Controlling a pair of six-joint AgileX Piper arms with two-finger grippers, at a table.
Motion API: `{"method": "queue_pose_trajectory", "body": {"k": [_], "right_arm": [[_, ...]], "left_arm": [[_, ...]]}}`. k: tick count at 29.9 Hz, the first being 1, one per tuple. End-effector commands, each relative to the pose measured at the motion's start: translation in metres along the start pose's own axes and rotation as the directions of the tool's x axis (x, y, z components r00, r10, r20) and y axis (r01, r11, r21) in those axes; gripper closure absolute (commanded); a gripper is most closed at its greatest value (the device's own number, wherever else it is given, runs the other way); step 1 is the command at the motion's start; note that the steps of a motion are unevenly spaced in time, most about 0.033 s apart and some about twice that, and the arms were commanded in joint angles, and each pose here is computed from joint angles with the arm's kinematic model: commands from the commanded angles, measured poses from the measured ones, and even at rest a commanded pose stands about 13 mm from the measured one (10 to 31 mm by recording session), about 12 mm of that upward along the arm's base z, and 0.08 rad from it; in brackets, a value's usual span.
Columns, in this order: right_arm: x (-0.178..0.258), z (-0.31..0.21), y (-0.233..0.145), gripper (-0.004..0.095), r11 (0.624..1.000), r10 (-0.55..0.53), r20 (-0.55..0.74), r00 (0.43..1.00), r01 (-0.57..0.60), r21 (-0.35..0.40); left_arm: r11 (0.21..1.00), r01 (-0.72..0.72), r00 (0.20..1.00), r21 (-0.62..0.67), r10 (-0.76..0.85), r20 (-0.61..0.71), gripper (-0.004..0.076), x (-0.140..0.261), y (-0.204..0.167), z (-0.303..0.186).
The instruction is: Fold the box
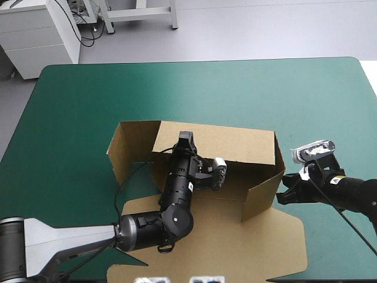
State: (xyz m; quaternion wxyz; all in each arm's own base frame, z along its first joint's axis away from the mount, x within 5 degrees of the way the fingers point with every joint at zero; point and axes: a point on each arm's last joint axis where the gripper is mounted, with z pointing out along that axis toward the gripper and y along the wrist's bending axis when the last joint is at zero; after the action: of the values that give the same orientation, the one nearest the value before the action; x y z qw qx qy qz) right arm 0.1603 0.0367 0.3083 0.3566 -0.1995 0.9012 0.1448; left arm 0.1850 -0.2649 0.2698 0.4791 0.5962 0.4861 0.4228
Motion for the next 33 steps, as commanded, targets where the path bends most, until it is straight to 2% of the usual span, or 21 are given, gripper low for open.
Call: {"method": "queue_pose_trajectory", "body": {"k": [1, 5, 8, 13, 17, 20, 27, 33], "right_arm": [[-0.009, -0.007, 0.004, 0.0663, 1.0, -0.005, 0.062, 0.998, 0.006, -0.019], [-0.006, -0.007, 0.006, 0.0345, 0.999, -0.005, 0.027, 1.0, 0.006, -0.05], [-0.005, -0.007, 0.008, 0.0201, 0.997, -0.013, 0.014, 1.0, 0.014, -0.07], [-0.005, -0.004, 0.009, 0.0189, 0.995, -0.03, 0.052, 0.998, 0.035, -0.088], [0.007, 0.011, 0.005, 0.0187, 0.998, 0.025, 0.08, 0.996, -0.02, -0.066], [0.018, 0.023, 0.004, 0.0187, 0.995, 0.074, 0.112, 0.991, -0.066, -0.076], [0.013, 0.026, 0.002, 0.0189, 0.987, 0.154, 0.229, 0.961, -0.138, -0.086], [0.011, 0.025, 0.001, 0.0189, 0.986, 0.16, 0.251, 0.955, -0.144, -0.084]], "left_arm": [[0.991, -0.001, 0.999, -0.132, 0.008, 0.052, 0.0731, -0.002, 0.026, -0.008], [0.991, -0.001, 0.999, -0.132, 0.008, 0.052, 0.0731, -0.002, 0.026, -0.008], [0.991, -0.001, 0.999, -0.132, 0.008, 0.052, 0.0731, -0.002, 0.026, -0.008], [0.991, -0.001, 0.999, -0.132, 0.008, 0.052, 0.0731, -0.002, 0.026, -0.008], [0.991, -0.001, 0.999, -0.132, 0.008, 0.052, 0.0731, -0.002, 0.026, -0.008], [0.991, -0.001, 0.999, -0.132, 0.008, 0.052, 0.0731, -0.002, 0.026, -0.008], [0.991, -0.001, 0.999, -0.132, 0.008, 0.052, 0.0731, -0.002, 0.026, -0.008], [0.991, 0.001, 0.999, -0.132, 0.006, 0.052, 0.0731, -0.002, 0.026, -0.008]]}}
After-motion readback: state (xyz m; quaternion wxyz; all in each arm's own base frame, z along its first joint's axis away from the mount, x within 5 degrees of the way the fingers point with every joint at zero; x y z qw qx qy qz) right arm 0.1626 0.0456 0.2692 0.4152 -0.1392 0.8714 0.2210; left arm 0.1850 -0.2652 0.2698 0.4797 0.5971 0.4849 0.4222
